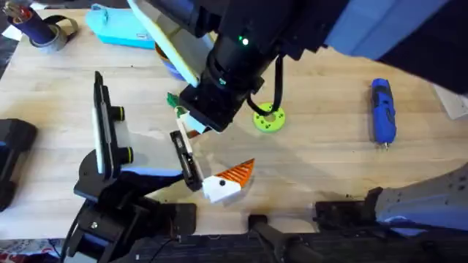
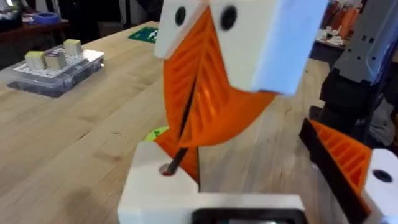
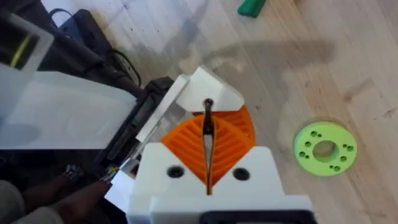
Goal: Pick up the gripper from the table and insert it into the empty holder that is missing its gripper. Then pick up a screw, insert it into the mounting hole, and use the screwdriver to tighten it. Finally, clean up the table by picking up the vegetable and placing it into the bucket.
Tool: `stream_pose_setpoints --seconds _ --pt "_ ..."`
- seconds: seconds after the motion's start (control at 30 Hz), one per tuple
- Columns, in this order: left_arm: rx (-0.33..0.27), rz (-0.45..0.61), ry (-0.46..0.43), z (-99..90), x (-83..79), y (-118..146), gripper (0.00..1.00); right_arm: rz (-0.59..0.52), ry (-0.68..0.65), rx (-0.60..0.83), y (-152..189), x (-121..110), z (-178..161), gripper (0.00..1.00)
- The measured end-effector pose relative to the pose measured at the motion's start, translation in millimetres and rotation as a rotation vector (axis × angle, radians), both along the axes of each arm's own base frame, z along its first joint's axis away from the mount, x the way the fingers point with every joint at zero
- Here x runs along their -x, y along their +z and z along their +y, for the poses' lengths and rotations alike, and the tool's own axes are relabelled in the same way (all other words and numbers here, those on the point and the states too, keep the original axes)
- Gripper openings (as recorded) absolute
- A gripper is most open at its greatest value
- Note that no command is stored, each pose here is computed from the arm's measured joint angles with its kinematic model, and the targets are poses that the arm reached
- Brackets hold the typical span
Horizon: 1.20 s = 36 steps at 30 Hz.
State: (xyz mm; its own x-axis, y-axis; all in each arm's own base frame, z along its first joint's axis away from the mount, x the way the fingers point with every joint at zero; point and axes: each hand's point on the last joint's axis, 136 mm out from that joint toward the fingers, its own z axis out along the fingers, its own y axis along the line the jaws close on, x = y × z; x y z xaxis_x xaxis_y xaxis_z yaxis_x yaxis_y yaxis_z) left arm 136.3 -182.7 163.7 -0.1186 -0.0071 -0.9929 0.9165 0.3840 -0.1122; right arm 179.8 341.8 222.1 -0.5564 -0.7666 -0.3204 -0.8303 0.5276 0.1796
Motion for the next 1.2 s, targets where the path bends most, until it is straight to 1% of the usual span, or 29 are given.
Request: stream_pose_setpoints --seconds 0.53,1.0,1.2 --pt "0.002 0.006 0.006 0.5 -0.9 -0.1 0.988 -0.010 0.012 -0.001 -4.7 -4.0 5.1 0.005" --pt "0.007 0.016 0.004 0.3 -0.6 0.0 0.988 -0.070 0.001 -0.040 0.2 -16.6 15.5 0.005" --pt "0.006 0.015 0.002 0.2 -0.3 0.0 0.988 -0.074 0.002 -0.041 0.1 -16.9 16.3 0.005"
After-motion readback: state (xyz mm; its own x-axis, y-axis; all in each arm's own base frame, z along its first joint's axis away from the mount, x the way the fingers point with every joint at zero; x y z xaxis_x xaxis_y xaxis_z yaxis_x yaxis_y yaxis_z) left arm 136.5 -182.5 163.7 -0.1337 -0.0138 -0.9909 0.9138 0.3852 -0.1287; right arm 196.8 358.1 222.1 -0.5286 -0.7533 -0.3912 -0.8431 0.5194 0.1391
